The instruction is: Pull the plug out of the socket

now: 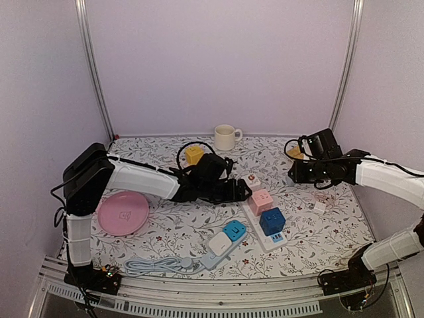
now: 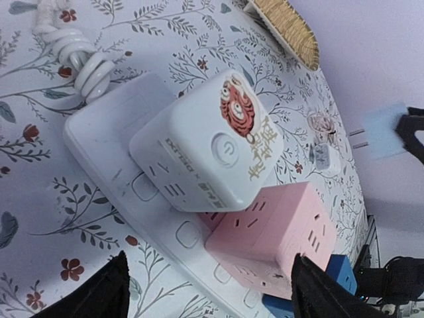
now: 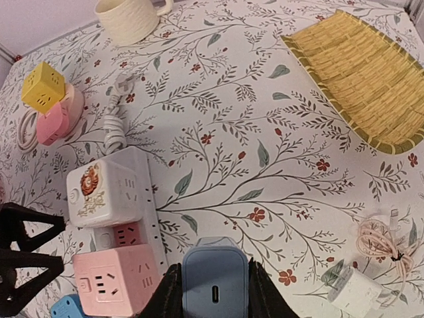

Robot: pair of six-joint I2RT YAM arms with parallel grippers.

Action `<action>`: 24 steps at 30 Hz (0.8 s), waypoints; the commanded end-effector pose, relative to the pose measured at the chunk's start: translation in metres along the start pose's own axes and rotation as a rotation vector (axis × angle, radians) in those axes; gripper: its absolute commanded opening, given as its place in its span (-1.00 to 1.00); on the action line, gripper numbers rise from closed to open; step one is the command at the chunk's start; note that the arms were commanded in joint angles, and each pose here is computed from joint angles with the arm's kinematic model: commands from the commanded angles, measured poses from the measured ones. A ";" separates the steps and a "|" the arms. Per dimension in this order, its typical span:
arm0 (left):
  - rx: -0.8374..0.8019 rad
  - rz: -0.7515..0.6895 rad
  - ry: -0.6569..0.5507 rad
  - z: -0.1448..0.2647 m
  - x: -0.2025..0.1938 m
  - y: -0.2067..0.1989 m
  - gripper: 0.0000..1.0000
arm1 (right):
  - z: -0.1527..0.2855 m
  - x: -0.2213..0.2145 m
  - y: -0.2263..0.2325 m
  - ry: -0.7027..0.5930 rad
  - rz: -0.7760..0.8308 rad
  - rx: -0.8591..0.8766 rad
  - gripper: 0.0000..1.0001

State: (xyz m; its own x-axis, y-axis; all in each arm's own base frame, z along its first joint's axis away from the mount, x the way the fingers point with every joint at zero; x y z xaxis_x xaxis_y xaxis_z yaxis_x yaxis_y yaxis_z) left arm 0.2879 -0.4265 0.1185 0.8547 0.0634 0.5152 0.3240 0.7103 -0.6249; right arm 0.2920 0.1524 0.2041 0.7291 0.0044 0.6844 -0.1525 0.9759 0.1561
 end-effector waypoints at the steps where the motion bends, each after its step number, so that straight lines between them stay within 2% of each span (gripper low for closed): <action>1: -0.042 -0.061 -0.062 0.036 0.022 -0.031 0.69 | -0.015 -0.005 -0.019 -0.022 -0.097 0.127 -0.92; 7: -0.038 -0.078 -0.098 0.065 0.020 -0.030 0.69 | -0.048 -0.018 -0.051 0.024 -0.188 0.186 -0.92; 15: -0.029 -0.072 -0.104 0.091 0.009 -0.020 0.70 | -0.078 -0.026 -0.070 0.075 -0.267 0.256 -0.90; 20: -0.019 -0.059 -0.109 0.105 0.002 -0.012 0.69 | -0.087 -0.034 -0.081 0.102 -0.298 0.245 -0.65; 24: -0.022 -0.048 -0.122 0.113 -0.002 -0.009 0.69 | -0.092 -0.039 -0.088 0.122 -0.317 0.239 -0.28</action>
State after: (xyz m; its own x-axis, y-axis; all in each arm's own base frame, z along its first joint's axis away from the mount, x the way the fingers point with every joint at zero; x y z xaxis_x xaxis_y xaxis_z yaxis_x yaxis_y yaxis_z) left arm 0.2455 -0.3577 0.1755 0.8012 0.0856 0.5922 0.3622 0.7183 -0.5939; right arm 0.3355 0.0897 0.1030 0.8370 -0.2349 0.4941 -0.0450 0.8705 0.4900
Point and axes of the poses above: each gripper's point midway between its finger pads, its own z axis back along the fingers, its own y axis along the line the jaws close on, x = y × z, the point moved 6 cm from there along z, back along the fingers, and after that the axes turned 2 degrees about z, right-handed, at the moved point
